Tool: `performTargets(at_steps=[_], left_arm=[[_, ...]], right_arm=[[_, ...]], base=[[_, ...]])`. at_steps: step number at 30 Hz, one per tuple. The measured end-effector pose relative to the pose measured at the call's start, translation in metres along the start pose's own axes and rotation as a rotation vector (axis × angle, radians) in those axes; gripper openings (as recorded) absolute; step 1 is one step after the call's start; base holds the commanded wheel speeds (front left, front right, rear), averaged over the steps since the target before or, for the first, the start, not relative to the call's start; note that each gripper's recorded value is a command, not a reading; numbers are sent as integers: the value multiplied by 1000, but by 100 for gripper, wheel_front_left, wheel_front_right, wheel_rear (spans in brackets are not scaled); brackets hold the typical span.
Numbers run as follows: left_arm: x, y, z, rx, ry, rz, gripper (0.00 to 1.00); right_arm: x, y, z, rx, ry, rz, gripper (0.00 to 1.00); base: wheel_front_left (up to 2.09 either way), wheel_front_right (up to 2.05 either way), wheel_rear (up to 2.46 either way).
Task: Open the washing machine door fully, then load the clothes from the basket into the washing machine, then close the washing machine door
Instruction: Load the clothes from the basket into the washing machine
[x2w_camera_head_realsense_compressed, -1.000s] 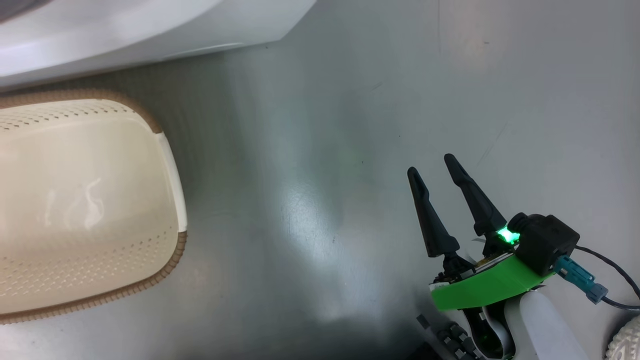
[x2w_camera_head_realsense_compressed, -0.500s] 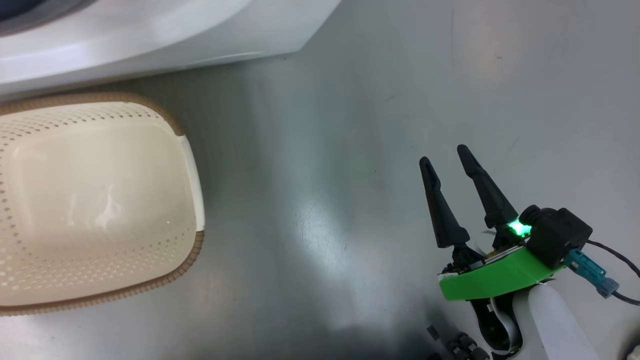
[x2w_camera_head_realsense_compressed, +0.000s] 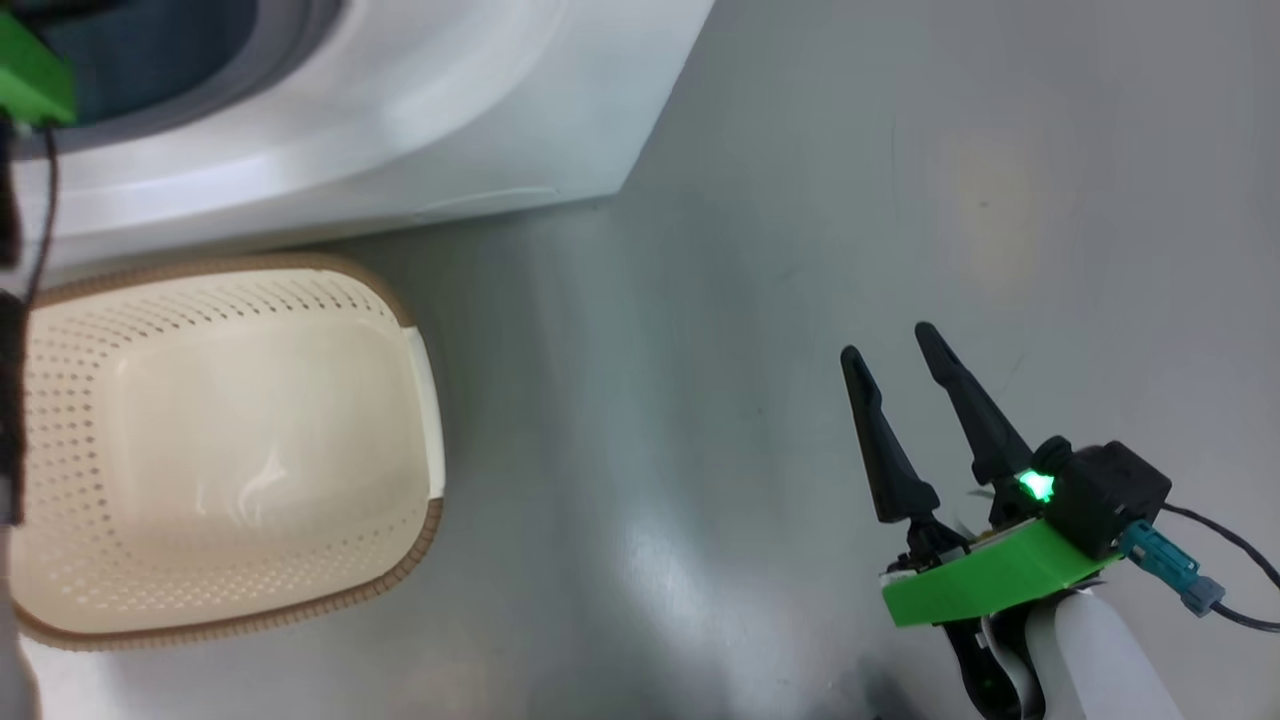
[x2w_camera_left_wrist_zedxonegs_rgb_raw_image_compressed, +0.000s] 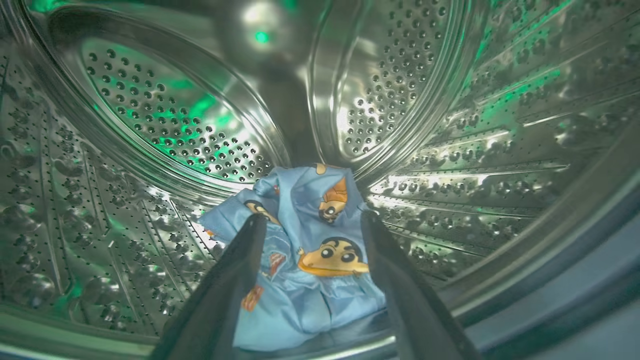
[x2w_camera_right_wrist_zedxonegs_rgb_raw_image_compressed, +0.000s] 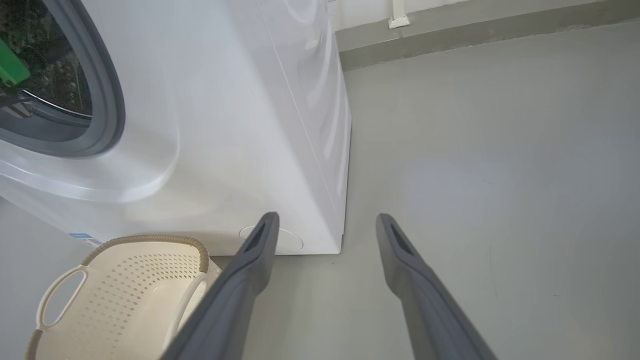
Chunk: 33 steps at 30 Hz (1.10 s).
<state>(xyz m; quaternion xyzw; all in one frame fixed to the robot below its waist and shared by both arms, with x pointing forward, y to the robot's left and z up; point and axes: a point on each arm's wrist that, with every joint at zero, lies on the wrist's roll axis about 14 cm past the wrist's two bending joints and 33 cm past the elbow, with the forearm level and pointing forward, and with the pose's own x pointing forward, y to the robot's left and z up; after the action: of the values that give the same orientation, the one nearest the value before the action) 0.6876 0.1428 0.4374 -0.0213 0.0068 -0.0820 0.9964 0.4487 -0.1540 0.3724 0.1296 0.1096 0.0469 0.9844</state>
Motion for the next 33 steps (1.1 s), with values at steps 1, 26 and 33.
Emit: performTargets(at_steps=[1,26,33], left_arm=[[-5,-1,3,-3,-4,-2,100],[-164,-5,73,-54,-133,108,100],[-214,8,77,-59,-133,185,100]], right_arm=[[-3,0,3,0,-4,-2,100],[-75,17,65,-7,-150,-2,100],[-90,21,87,-23,-218,2,100]], base=[[0,0,0],[0,0,0],[0,0,0]])
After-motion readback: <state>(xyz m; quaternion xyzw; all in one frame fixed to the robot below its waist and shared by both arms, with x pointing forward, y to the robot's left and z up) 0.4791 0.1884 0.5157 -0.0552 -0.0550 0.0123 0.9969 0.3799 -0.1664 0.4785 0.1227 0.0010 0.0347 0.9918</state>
